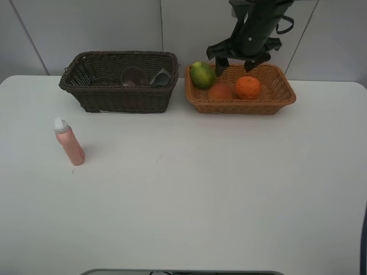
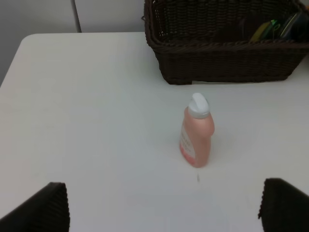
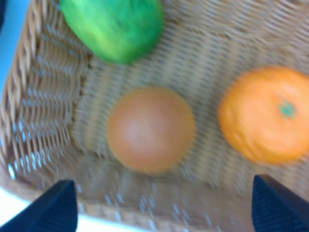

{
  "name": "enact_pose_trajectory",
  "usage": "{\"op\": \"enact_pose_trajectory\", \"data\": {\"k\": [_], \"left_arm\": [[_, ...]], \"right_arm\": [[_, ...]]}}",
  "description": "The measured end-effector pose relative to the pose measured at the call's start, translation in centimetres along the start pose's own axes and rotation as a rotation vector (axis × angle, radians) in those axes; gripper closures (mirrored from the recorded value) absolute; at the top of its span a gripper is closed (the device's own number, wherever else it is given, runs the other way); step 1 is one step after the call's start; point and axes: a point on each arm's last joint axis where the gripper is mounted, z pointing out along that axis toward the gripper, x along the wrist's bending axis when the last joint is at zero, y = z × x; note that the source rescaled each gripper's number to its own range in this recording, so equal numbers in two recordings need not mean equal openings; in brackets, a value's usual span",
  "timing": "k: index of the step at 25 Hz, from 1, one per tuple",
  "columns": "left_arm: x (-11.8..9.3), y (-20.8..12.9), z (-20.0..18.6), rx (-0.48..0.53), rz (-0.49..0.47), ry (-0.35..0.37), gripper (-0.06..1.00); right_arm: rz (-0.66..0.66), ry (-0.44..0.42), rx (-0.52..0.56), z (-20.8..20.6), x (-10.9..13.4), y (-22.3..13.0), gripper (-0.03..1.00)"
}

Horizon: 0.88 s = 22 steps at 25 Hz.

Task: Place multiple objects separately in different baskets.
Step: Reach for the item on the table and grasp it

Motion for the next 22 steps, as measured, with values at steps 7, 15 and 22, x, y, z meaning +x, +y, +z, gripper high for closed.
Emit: {"op": "enact_pose_trajectory", "data": {"k": [7, 15, 22], "left_arm": [[0.0, 0.0, 0.0, 0.000, 0.000, 0.000, -0.06], [0.0, 0.0, 0.0, 0.000, 0.000, 0.000, -0.06], [0.0, 0.0, 0.0, 0.000, 0.000, 0.000, -0.06]], "right_arm": [[0.101, -0.066, 0.068, -5.2, -5.6, -3.9, 0.06], [0.309, -0.160, 0.049, -13.2, -12.2, -13.1, 0.06], [0.382, -0.248, -0.150, -21.3, -12.6, -19.8, 0.06]]}}
